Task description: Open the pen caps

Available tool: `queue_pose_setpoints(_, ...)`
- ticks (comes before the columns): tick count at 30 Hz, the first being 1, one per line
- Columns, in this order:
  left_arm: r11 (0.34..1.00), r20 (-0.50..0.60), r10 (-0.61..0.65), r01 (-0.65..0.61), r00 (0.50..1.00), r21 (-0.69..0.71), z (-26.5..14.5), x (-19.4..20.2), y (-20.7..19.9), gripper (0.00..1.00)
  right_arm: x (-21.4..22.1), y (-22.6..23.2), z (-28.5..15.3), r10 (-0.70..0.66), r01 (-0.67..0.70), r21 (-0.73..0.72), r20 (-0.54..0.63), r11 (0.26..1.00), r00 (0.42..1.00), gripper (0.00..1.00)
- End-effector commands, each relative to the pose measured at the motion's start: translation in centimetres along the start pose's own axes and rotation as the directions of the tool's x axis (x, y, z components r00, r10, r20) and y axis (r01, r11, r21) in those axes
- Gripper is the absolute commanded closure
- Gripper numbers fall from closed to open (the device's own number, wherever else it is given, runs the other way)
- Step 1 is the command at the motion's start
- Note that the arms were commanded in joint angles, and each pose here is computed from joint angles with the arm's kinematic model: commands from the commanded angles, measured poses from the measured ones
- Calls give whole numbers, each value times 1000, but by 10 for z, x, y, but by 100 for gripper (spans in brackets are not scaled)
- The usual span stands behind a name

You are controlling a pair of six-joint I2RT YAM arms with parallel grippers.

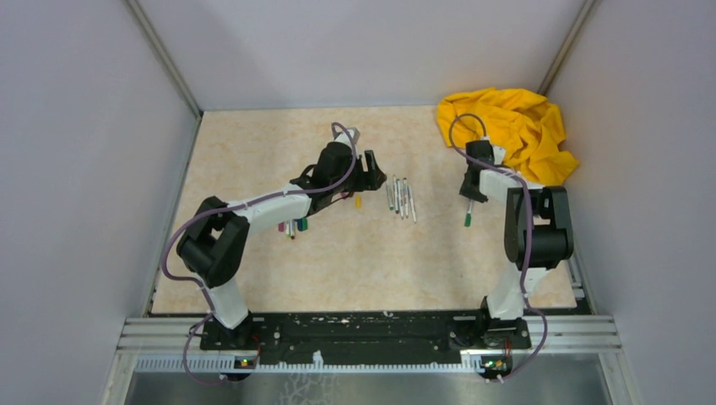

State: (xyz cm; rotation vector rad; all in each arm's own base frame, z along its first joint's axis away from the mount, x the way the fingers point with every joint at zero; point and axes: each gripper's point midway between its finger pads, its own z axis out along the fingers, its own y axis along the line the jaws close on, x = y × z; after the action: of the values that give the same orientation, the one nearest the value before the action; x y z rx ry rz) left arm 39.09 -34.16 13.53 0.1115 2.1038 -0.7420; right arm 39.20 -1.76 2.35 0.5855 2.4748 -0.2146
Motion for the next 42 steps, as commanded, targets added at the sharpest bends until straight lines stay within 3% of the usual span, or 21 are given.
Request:
queue_pose_setpoints(1,1000,20,-12,12,1000,29,-1,-6,-6,22,11,3,8,-19,18,-23,-56,1000,998,78)
queue_pose_setpoints(4,1000,18,-10,10,1000,29,-2,-6,-6,22,16,4,6,-23,21,-39,-67,999,998,100)
queue_pose_setpoints(9,1000,19,-3,3,1000,26,-6,-5,-3,21,7,21,-12,-34,33,-131,-5,991,999,100)
queue_pose_setpoints(13,999,21,0,-1,1000,38,-9,-2,-2,17,-14,65,-50,-64,91,-289,101,953,993,100)
queue_pose_setpoints(21,965,-44,-9,20,999,260,-17,17,-34,17,-29,148,-118,-34,152,-564,214,812,976,100)
queue_pose_setpoints(30,916,-104,-70,106,992,386,-14,34,-50,19,-21,203,-149,-16,165,-674,222,720,975,100)
queue_pose_setpoints(42,888,-155,-132,186,979,421,-4,48,-52,23,-15,244,-178,-3,173,-739,226,651,974,100)
